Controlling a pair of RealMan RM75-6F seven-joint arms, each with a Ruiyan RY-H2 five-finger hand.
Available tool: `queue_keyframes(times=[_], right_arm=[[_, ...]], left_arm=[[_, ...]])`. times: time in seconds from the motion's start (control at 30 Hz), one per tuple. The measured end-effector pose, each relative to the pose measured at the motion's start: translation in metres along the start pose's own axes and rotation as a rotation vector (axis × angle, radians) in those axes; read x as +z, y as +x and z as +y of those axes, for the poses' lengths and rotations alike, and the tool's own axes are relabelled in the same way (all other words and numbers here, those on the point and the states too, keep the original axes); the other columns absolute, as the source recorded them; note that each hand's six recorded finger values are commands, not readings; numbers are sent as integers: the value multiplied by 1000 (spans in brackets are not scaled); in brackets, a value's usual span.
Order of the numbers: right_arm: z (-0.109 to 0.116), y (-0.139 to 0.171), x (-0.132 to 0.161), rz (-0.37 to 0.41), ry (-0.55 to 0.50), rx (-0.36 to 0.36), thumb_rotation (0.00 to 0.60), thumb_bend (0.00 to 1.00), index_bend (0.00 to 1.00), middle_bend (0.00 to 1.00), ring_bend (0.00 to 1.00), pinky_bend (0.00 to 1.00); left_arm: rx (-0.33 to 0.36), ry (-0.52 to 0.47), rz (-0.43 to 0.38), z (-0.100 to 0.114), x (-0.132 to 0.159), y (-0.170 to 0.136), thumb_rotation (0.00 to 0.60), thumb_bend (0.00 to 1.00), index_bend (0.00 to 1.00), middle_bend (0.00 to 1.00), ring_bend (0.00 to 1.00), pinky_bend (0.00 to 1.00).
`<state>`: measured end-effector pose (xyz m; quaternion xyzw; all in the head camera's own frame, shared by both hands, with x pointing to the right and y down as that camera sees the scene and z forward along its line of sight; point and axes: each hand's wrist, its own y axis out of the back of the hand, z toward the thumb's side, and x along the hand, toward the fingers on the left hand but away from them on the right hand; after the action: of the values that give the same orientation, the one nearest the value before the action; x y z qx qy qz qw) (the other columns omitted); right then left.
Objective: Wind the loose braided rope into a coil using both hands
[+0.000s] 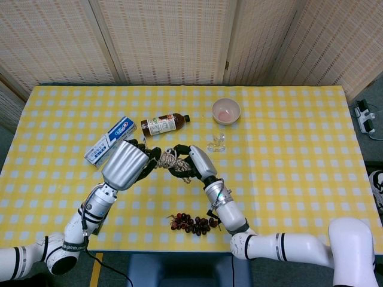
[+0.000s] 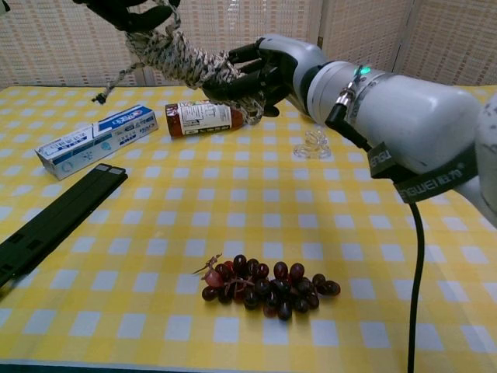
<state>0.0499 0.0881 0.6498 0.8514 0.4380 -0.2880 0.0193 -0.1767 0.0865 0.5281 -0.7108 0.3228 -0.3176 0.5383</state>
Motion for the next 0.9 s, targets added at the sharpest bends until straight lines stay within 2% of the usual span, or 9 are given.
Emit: queue_keyframes(times=[0.27,0.6,0.9], right_arm=[[-3,-5,6,15,-118,-96,600,658,1000,860,992,899],[1,-6,14,90,-264,-189,600,658,1000,859,989,898],[10,-4,13,136,-407,-209,600,658,1000,860,989,899]], left_arm=[[36,-33,9,-2,10,-7,600,520,624,880,808,774],[-19,-123,79,-10,3,-9,600,521,624,880,809,774],[-68,-234,132,-15,-7,-11,600,521,608,880,809,774]])
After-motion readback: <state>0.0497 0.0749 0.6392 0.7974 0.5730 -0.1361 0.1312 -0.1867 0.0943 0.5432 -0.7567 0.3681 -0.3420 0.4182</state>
